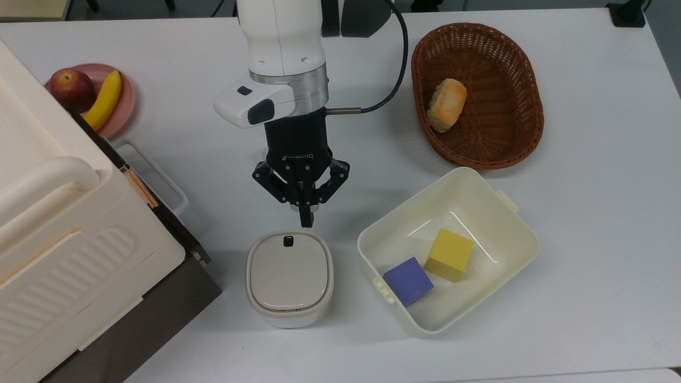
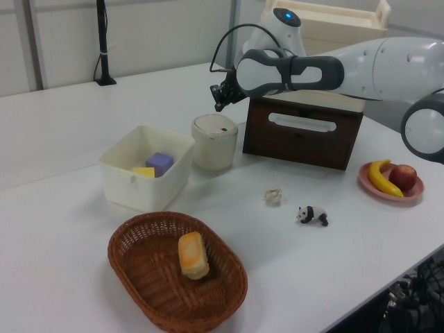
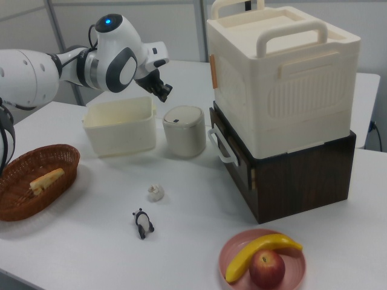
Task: Open the trash can
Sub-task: 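Move the gripper over the small cream trash can lid, then lower the gripper onto the lid's rear edge near the hinge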
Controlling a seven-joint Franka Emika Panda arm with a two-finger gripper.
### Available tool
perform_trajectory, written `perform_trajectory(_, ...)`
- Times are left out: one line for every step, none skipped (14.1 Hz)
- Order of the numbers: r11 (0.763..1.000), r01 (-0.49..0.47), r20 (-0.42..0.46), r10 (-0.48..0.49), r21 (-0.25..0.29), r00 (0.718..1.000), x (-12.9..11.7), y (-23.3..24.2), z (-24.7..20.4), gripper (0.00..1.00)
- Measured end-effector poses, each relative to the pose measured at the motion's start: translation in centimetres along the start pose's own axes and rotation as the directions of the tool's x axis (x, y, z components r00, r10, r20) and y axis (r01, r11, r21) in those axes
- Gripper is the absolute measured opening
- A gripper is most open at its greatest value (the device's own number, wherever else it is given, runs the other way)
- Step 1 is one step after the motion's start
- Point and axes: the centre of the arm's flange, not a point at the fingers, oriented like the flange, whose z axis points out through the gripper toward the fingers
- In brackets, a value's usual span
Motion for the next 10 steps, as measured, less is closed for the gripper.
perform_trajectory(1.000, 0.000, 0.000, 0.000, -0.005, 1.000, 0.0, 0.3, 0.1, 0.01)
perform_trajectory(1.000, 0.005, 0.000, -0.005, -0.011, 1.000, 0.0, 0.4, 0.1, 0.01)
perform_trajectory(1.000, 0.011, 0.002, -0.011, -0.017, 1.000, 0.0, 0.5, 0.3, 0.01)
perform_trajectory(1.000, 0.016, 0.010, -0.016, -0.023, 1.000, -0.3, 0.6, 0.9, 0.01)
perform_trajectory(0.999, 0.020, 0.016, -0.020, -0.027, 1.000, -0.4, 0.7, 1.4, 0.01)
perform_trajectory(0.999, 0.023, 0.021, -0.023, -0.032, 1.000, -0.6, 0.8, 1.7, 0.01)
perform_trajectory(0.999, 0.028, 0.025, -0.027, -0.037, 0.999, -0.7, 0.9, 2.1, 0.01)
perform_trajectory(0.999, 0.030, 0.026, -0.029, -0.039, 0.999, -0.7, 1.0, 2.1, 0.01)
perform_trajectory(0.999, 0.032, 0.026, -0.031, -0.041, 0.999, -0.7, 1.0, 2.1, 0.01)
perform_trajectory(0.999, 0.033, 0.026, -0.032, -0.041, 0.999, -0.7, 1.0, 2.1, 0.01)
